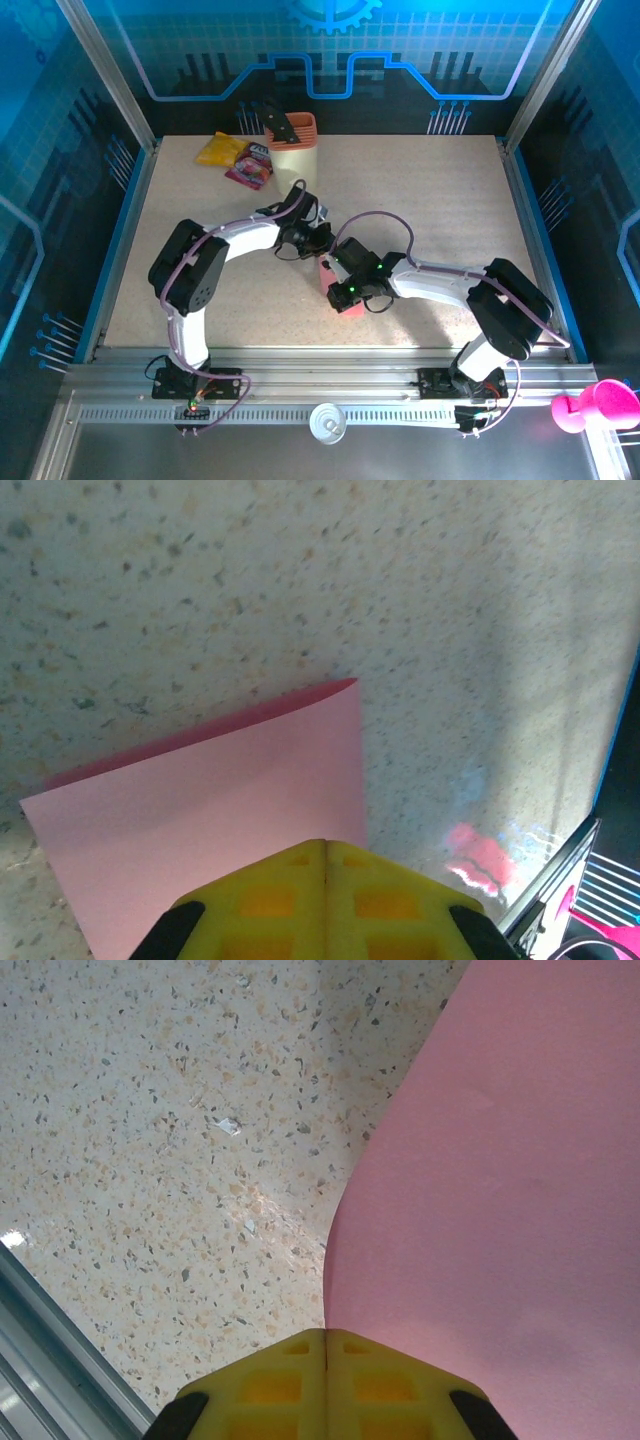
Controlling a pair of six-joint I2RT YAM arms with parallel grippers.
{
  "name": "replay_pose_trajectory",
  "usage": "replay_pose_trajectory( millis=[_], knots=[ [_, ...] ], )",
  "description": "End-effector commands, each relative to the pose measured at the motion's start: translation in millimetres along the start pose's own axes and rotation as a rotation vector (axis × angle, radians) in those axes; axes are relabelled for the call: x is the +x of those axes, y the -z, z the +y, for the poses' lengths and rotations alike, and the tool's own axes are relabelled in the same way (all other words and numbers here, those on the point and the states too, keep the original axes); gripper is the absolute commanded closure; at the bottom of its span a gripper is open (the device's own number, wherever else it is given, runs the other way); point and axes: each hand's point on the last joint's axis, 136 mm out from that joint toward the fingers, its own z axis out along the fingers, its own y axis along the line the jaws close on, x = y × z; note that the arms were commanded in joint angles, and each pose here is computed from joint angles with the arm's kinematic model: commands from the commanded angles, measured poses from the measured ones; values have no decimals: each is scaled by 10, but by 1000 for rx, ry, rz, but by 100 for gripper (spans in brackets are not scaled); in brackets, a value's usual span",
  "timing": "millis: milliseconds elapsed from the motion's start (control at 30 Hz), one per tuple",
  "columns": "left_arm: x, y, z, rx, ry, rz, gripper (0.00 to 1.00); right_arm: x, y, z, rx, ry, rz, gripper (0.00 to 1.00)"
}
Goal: Fold a paper plane with a square sheet of paper (pick it up from the middle)
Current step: Third fold the triangle at the center of the table.
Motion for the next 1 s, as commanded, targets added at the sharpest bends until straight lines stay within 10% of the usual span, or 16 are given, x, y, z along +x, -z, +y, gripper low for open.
replay_pose_trajectory(
  millis=[0,967],
  knots=[
    [88,-61,-3,17,-22,68,96,-40,18,26,-24,-11,-13,100],
    [217,-289,478,-149,-118,172,100,-305,56,-321,-6,-60,-41,100]
  ],
)
